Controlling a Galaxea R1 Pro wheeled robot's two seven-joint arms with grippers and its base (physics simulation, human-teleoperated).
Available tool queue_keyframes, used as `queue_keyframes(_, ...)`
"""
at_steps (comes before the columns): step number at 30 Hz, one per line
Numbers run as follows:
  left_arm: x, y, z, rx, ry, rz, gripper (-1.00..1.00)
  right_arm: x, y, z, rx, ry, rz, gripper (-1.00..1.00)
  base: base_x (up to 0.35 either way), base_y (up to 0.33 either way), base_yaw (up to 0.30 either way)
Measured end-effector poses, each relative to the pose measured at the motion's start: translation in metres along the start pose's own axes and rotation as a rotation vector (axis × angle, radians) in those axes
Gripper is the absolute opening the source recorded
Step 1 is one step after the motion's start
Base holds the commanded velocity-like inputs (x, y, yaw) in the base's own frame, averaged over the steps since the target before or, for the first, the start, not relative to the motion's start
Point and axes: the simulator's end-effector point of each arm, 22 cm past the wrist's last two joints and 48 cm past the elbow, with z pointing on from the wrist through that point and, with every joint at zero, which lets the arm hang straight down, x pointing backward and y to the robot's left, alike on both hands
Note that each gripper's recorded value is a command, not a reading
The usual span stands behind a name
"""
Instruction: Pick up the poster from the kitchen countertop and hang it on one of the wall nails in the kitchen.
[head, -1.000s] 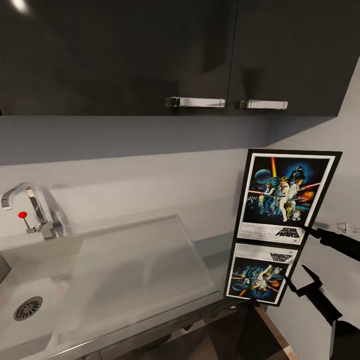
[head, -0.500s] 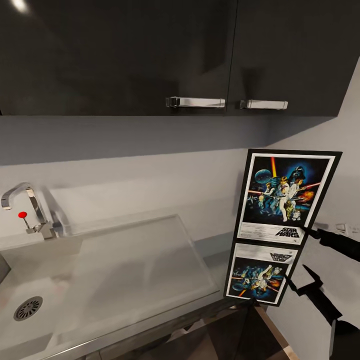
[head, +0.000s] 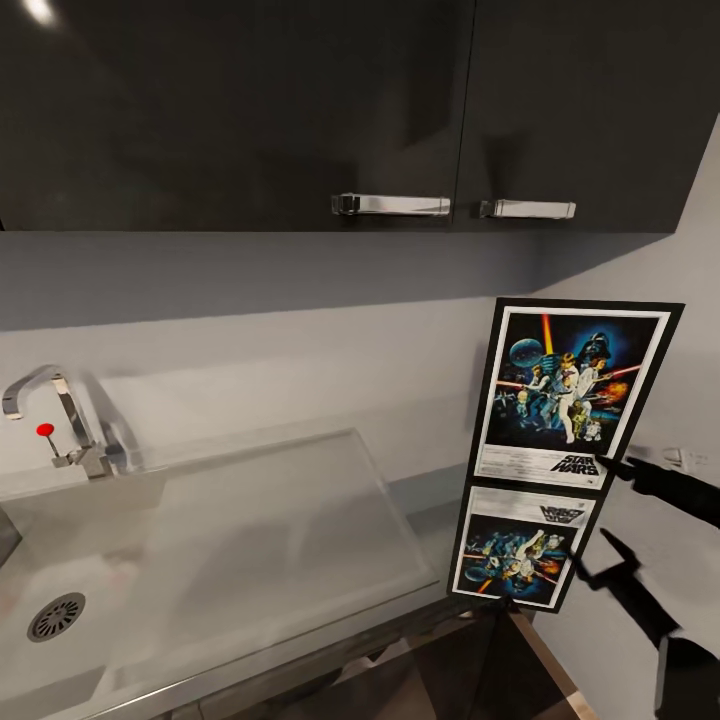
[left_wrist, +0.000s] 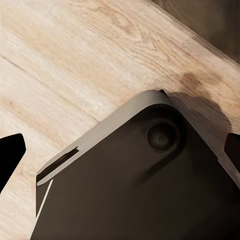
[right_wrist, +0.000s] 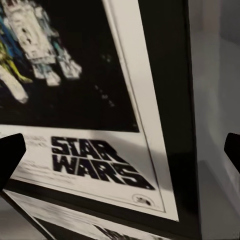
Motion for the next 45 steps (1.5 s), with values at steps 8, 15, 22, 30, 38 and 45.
queue_keyframes(8, 0.0, 0.0, 0.0, 0.0, 0.0, 0.0, 1.0, -0.001, 0.019, 0.003, -0.073, -0.014, -0.025, 1.0, 0.0, 0.0, 0.0)
queue_keyframes(15, 0.0, 0.0, 0.0, 0.0, 0.0, 0.0, 1.0, 0.001, 0.026, 0.008, -0.091, -0.015, -0.022, 1.0, 0.0, 0.0, 0.0)
queue_keyframes(22, 0.0, 0.0, 0.0, 0.0, 0.0, 0.0, 1.0, 0.008, 0.035, 0.013, -0.112, 0.0, -0.058, 1.0, 0.0, 0.0, 0.0)
queue_keyframes(30, 0.0, 0.0, 0.0, 0.0, 0.0, 0.0, 1.0, 0.017, 0.057, 0.017, -0.188, 0.023, -0.09, 1.0, 0.0, 0.0, 0.0)
queue_keyframes(38, 0.0, 0.0, 0.0, 0.001, 0.0, 0.0, 1.0, 0.017, 0.057, 0.017, -0.187, 0.017, -0.104, 1.0, 0.0, 0.0, 0.0)
queue_keyframes(45, 0.0, -0.001, 0.0, 0.002, -0.001, 0.002, 1.0, 0.012, 0.043, 0.015, -0.14, 0.008, -0.106, 1.0, 0.0, 0.0, 0.0)
